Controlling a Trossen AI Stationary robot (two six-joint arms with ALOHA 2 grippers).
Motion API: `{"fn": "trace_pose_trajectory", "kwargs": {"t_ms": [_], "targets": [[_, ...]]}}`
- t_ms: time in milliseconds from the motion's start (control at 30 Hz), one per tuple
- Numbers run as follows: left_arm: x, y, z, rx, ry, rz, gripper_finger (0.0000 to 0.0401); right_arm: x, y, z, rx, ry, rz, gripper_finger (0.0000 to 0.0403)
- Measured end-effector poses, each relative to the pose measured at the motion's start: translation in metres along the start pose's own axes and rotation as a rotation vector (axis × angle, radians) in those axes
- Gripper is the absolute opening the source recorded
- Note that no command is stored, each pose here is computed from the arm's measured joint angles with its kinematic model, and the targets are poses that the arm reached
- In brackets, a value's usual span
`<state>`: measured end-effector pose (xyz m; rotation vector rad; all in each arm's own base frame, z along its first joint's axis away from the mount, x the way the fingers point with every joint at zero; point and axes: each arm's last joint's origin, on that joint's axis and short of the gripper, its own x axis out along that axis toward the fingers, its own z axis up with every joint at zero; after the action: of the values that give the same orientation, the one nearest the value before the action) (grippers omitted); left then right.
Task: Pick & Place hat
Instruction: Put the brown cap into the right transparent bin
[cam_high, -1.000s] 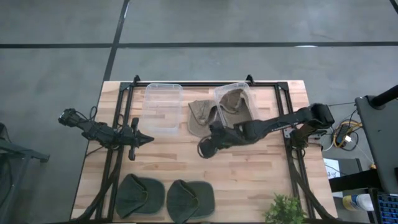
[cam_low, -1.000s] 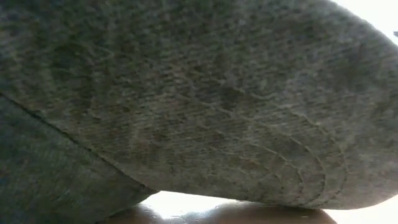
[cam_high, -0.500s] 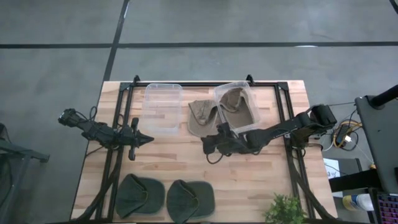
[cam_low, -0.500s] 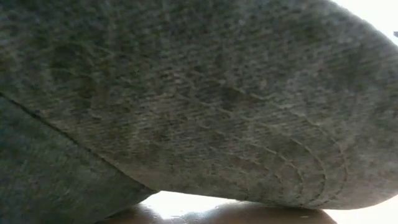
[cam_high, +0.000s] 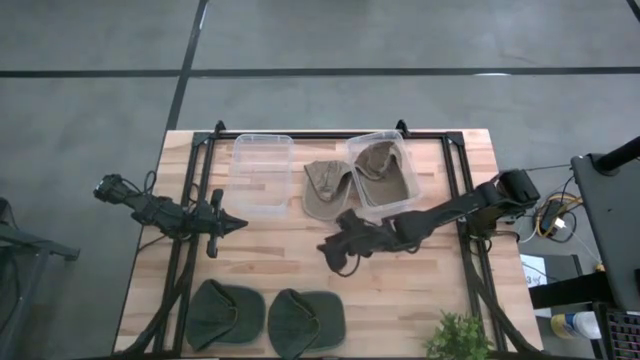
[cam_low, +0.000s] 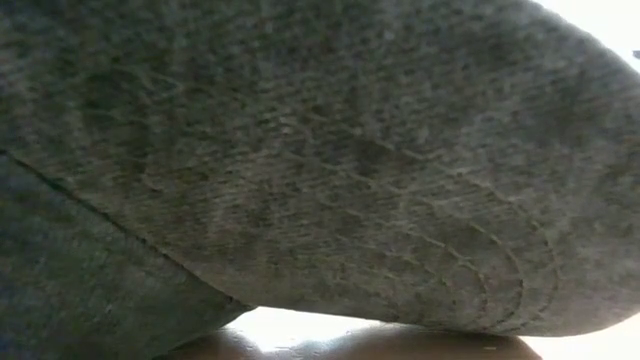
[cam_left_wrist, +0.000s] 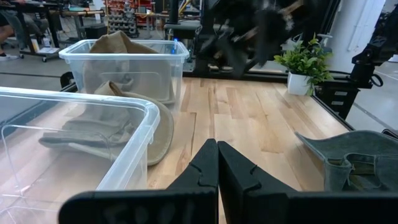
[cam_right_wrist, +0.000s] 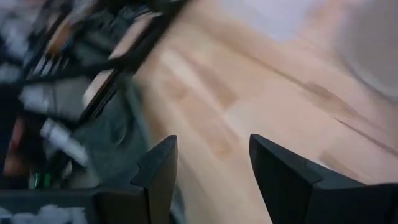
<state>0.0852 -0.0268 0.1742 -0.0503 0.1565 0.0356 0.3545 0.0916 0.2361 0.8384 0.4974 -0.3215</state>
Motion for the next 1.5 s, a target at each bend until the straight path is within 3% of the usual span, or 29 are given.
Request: {"fn": "trace_pose_trajectory", "kwargs": {"t_ms": [100, 200, 333, 567, 667, 767, 1000, 1267, 1500], "targets": [[0.000, 0.000, 0.000, 0.000, 0.000, 0.000, 0.0000, -0.005, 0.015, 0.006, -0.344, -0.002, 0.047, 0.0194], [0.000, 0.000, 0.000, 0.000, 0.000, 0.000, 0.0000, -0.011, 0.026, 0.013, -0.645, -0.009, 0.025, 0.0194], [0.000, 0.000, 0.000, 0.000, 0.000, 0.000, 0.0000, -0.006, 0.023, 0.013, -0.915, 0.040, -0.118, 0.0194], [0.000, 0.000, -0.001, 0.005, 0.009, 0.001, 0.0000, 0.013, 0.019, 0.009, -1.392, 0.206, -0.273, 0.0194], [0.000, 0.000, -0.001, 0.005, 0.010, 0.001, 0.0000, 0.028, 0.010, 0.005, -1.500, 0.233, -0.381, 0.0194], [0.000, 0.000, -0.002, 0.008, 0.014, 0.002, 0.0000, 0.041, 0.003, -0.001, -1.645, 0.306, -0.419, 0.0194], [0.000, 0.000, -0.002, 0.008, 0.015, 0.002, 0.0000, 0.076, -0.018, -0.019, -1.833, 0.509, -0.569, 0.0194], [0.000, 0.000, -0.002, 0.008, 0.015, 0.002, 0.0000, 0.108, -0.048, -0.028, -1.928, 0.740, -0.709, 0.0194], [0.000, 0.000, -0.001, 0.008, 0.015, 0.002, 0.0000, 0.119, -0.062, -0.021, -1.933, 0.764, -0.836, 0.0193]]}}
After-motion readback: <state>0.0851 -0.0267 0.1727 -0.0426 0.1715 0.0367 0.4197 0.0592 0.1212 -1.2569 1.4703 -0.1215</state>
